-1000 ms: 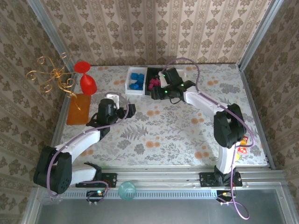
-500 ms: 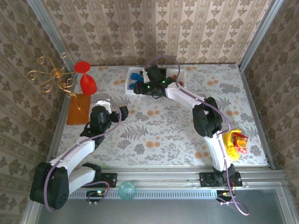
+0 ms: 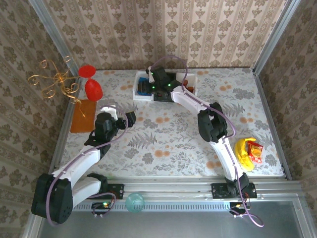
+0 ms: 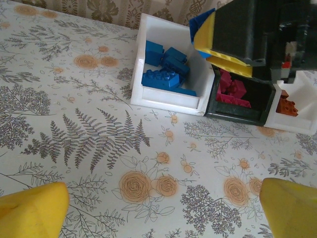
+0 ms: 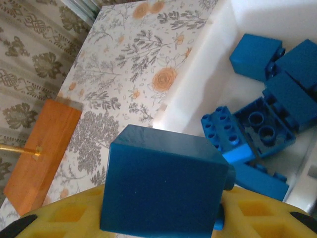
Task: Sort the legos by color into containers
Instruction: Place the lego in the container.
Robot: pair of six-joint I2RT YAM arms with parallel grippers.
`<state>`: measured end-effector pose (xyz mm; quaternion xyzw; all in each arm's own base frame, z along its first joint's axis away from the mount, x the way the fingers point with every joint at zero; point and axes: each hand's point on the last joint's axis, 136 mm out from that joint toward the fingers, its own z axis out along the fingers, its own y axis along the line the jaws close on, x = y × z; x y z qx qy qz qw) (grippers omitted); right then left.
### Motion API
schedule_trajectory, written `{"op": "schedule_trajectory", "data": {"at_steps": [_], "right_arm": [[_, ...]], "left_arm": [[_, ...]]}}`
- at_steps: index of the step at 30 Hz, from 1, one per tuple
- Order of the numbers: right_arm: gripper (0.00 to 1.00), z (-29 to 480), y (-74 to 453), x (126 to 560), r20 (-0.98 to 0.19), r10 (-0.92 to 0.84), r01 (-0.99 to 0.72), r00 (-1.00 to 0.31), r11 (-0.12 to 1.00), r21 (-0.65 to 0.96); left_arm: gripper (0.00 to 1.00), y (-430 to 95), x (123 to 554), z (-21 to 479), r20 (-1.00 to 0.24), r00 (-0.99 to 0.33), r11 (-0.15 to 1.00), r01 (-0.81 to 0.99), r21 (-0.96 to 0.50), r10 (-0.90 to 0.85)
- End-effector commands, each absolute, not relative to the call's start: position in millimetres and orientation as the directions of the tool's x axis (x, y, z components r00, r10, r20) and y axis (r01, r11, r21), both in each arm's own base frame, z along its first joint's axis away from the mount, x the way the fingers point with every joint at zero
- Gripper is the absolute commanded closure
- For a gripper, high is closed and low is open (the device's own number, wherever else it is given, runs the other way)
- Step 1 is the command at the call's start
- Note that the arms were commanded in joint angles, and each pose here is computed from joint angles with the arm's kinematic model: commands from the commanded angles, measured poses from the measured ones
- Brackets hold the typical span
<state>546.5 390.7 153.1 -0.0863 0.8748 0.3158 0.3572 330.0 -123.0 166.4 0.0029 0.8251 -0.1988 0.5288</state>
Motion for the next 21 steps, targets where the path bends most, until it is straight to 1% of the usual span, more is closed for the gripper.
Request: {"op": "schedule_trajectory", "data": {"at_steps": [1, 16, 21], "right_arm": [[0.52, 151, 388, 566, -0.7, 0.108, -0.357, -0.706, 0.799, 0.484], [0.52, 131, 391, 590, -0.733, 0.067, -0.398, -0.677, 0.805, 0.441], [0.51, 127, 395, 595, -0.743, 0.064, -0.41, -0.666, 0.801, 0.436]], "left_arm": [[0.0, -121, 330, 169, -0.873, -0.427, 0.913, 0.212, -0.349, -0.235], [0.0, -119, 331, 169, -0.876, -0.424, 0.918, 0.207, -0.339, -0.229], [0.0, -118, 330, 168, -0.876, -0.425, 0.918, 0.206, -0.339, -0.228]]}}
